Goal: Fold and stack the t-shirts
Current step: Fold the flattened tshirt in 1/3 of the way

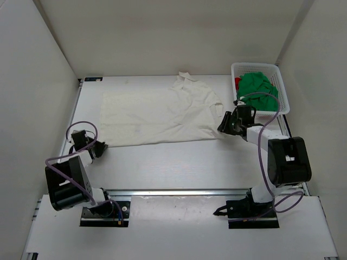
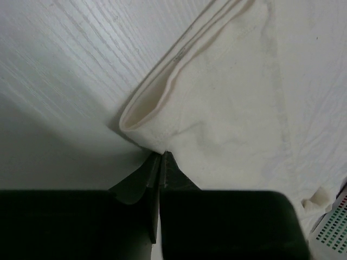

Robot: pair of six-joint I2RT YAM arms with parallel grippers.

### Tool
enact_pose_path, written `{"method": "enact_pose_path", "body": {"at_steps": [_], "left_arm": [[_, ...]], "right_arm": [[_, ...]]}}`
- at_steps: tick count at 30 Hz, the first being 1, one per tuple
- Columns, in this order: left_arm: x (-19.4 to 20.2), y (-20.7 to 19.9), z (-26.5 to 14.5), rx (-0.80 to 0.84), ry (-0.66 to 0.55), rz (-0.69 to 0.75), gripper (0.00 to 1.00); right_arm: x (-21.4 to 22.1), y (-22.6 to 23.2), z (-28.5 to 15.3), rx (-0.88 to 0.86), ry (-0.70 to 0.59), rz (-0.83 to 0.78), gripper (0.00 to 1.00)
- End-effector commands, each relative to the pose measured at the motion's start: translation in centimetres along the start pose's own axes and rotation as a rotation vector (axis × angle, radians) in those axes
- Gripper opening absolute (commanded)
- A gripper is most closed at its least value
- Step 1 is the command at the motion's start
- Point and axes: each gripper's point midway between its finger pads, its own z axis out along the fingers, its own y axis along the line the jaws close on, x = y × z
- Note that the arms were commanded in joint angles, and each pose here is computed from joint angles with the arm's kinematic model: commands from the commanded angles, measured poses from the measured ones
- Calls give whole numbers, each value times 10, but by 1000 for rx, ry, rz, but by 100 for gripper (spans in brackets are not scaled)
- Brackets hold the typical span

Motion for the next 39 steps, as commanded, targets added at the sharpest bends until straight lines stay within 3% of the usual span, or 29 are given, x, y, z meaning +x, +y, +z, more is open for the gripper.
{"method": "enact_pose_path", "body": {"at_steps": [1,4,7,12,15,18,20,27,34,39], "left_arm": [[-2,-5,3,2,0,8,9],[-2,-7,6,-3,6,17,1],[-9,-5,7,-14,-13,12,0],[-18,-3,7,-25,-34,3,0],[-19,-5,7,-27,-39,9,0],[-21,-7,7,-22,-30,7,0],[-19,-4,8,-34,-30,8,0],[-19,-7,7,-26,-22,17,0],[-19,-10,8,-14,-21,16,0],[-19,-12,9,-13,-13,14,0]], "right_arm": [[-22,15,5,-53,-60,-10,28],[-25,15,8,-53,-59,-10,11],[-38,8,12,-12,-78,-31,2],[-57,-2,21,1,-106,-14,0],[-68,1,22,-23,-134,-8,3],[-69,1,18,-10,-132,-8,25],[-60,-5,10,47,-106,-1,30],[-27,-16,-33,85,-162,84,34],[8,-21,-20,68,-64,122,36],[4,-36,-7,50,-58,159,34]]}}
